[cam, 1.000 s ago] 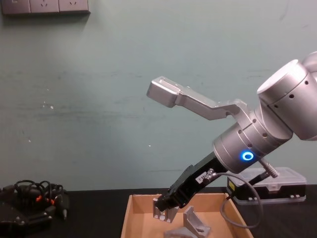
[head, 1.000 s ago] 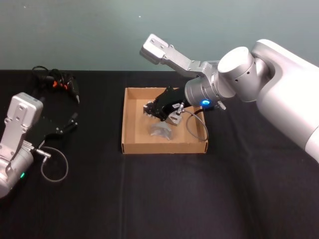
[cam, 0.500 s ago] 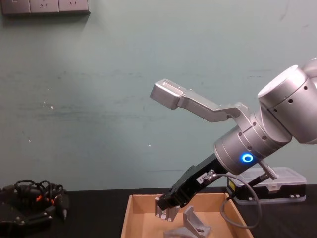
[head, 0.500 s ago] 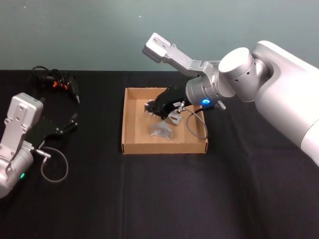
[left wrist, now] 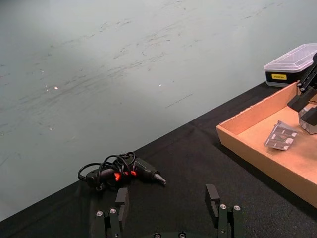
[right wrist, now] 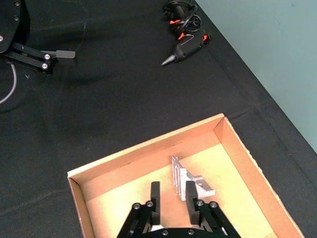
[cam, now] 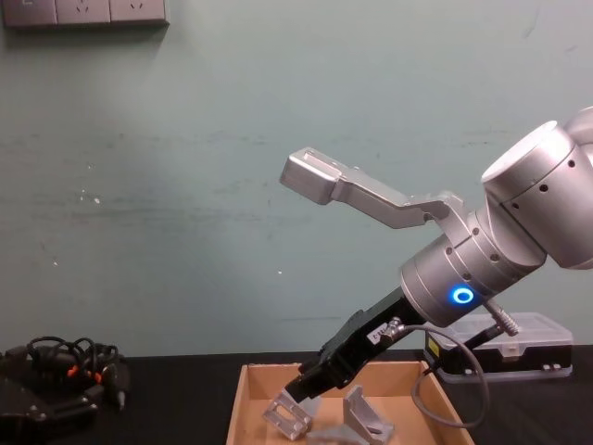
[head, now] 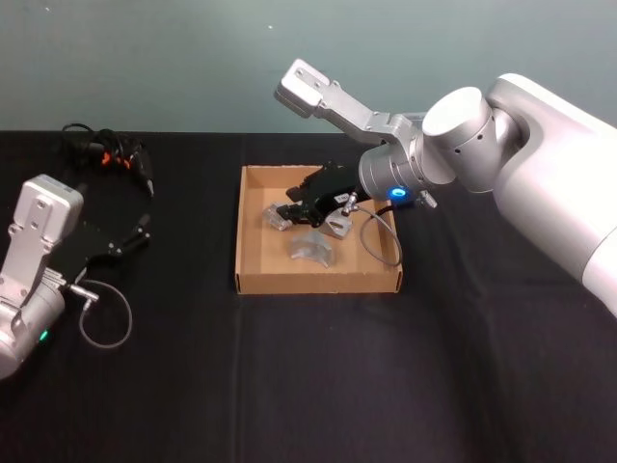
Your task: Use one hand to pick up the angle iron from the table and place it into the box.
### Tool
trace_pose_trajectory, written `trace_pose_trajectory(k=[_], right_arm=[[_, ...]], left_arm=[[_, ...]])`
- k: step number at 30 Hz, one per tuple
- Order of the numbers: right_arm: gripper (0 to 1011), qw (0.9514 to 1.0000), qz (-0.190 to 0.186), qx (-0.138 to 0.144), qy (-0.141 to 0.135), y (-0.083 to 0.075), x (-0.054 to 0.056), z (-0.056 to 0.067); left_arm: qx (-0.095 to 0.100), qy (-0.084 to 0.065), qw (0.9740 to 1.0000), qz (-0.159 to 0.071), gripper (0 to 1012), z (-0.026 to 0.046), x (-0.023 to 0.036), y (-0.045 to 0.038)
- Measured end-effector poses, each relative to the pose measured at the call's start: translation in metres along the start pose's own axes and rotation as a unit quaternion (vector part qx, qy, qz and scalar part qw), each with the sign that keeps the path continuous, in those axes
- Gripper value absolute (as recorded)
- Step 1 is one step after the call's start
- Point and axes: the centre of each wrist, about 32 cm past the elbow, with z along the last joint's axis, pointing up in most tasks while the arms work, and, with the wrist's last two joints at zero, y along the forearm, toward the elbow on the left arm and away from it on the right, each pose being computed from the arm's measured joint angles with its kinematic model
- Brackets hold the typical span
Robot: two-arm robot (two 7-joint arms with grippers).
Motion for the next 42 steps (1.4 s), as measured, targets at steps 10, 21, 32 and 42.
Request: trace_pose_trajectory(k=[10, 21, 32, 42], right_arm=[[596, 1.0, 0.0, 0.0, 0.0, 0.0, 0.0, 0.0], [941, 1.0, 0.0, 0.0, -0.002, 0.0, -0.001, 0.0], [1002, 0.9981, -0.052, 0.032, 0.011, -0.027, -0.024, -0.004], [1002, 0.9809, -0.148, 0.092, 0.086, -0.056, -0.072, -0.034]], left_arm=[[0.0, 0.0, 1.0, 0.0, 1011, 0.0, 0.0, 0.0], [0.0, 0.0, 1.0, 0.0, 1011, 0.0, 0.0, 0.0], [0.0, 0.0, 1.0, 0.0, 1011, 0.0, 0.0, 0.0], [0.0, 0.0, 1.0, 0.0, 1011, 0.0, 0.0, 0.0]])
